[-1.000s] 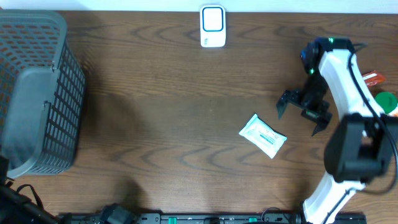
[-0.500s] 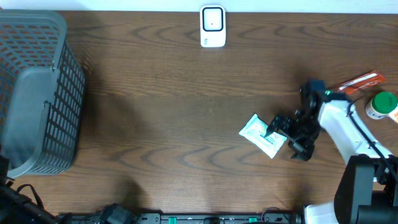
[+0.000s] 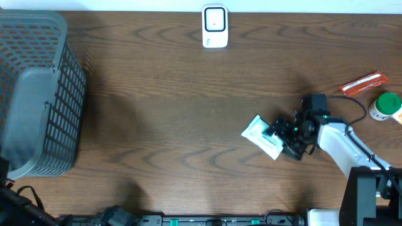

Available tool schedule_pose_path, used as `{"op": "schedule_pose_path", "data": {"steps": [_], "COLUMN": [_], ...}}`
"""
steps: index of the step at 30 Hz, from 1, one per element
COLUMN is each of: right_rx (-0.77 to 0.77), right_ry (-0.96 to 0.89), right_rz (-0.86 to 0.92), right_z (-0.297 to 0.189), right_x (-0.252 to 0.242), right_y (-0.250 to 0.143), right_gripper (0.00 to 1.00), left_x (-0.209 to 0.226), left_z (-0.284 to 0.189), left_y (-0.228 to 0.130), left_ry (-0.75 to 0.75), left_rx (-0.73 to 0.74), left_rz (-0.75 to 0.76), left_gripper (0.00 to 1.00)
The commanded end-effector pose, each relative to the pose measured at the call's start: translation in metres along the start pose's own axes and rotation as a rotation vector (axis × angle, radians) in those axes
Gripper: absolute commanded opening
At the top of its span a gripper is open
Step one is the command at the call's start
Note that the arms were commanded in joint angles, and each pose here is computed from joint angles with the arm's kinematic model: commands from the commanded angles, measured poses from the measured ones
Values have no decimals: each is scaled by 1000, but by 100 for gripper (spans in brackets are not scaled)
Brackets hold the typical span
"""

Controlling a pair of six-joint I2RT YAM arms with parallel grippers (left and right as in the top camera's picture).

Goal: Scan the item barcode
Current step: 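Reach the right gripper to the white wet-wipe pack and grasp it, then drag the wet-wipe pack left toward center with the right gripper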

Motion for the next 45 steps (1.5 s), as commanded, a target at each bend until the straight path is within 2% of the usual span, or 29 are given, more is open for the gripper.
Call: {"op": "schedule_pose_path", "data": {"steps": [1, 4, 6, 7, 11, 16, 20, 25, 31, 32, 34, 35, 36, 38, 39, 41, 45], "right_rx": [12, -20, -21, -22, -63, -36, -99, -288, -498, -513, -491, -456, -419, -359, -310, -270, -277], "right_ry": [-94, -70, -70, -70, -24, 190, 297, 220, 58, 36, 15, 3, -20, -74, -113, -148, -280], "right_rz": [38, 47, 51, 42, -36, -97, -261, -517, -752, -771, -761, -745, -734, -759, -844, -963, -1115], "right_z": [32, 39, 40, 40, 39, 17, -15, -59, -89, -88, -81, -74, -66, -50, -35, -21, -1], "right_x": [-33, -38, -40, -40, -30, 13, 46, 77, 102, 105, 107, 105, 103, 98, 98, 101, 106], "right_y": [-12, -12, -14, -14, -4, 7, 16, 16, -14, -19, -26, -29, -32, -34, -38, -44, -64], "right_gripper": [75, 43, 8, 1, 1, 1, 2, 1, 1, 5, 47, 59, 65, 77, 83, 87, 88], "left_x": [7, 7, 7, 7, 7, 7, 7, 7, 7, 7, 7, 7, 7, 7, 7, 7, 7], "left_z": [0, 0, 0, 0, 0, 0, 0, 0, 0, 0, 0, 0, 0, 0, 0, 0, 0], "left_y": [1, 1, 1, 1, 1, 1, 1, 1, 1, 1, 1, 1, 1, 1, 1, 1, 1], "left_ry": [55, 55, 55, 55, 55, 55, 55, 55, 55, 55, 55, 55, 55, 55, 55, 55, 55], "left_rx": [-2, -2, -2, -2, -2, -2, -2, -2, -2, -2, -2, -2, -2, -2, -2, -2, -2], "left_rz": [1, 1, 1, 1, 1, 1, 1, 1, 1, 1, 1, 1, 1, 1, 1, 1, 1], "left_gripper": [85, 85, 85, 85, 85, 85, 85, 85, 85, 85, 85, 85, 85, 85, 85, 85, 85]}}
Point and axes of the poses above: each gripper's point midway between its finger pads, its own z axis out along the fingers, its own x axis along the line the jaws close on, y = z × x, the point moved 8 cm from there along -z, back along the fingers
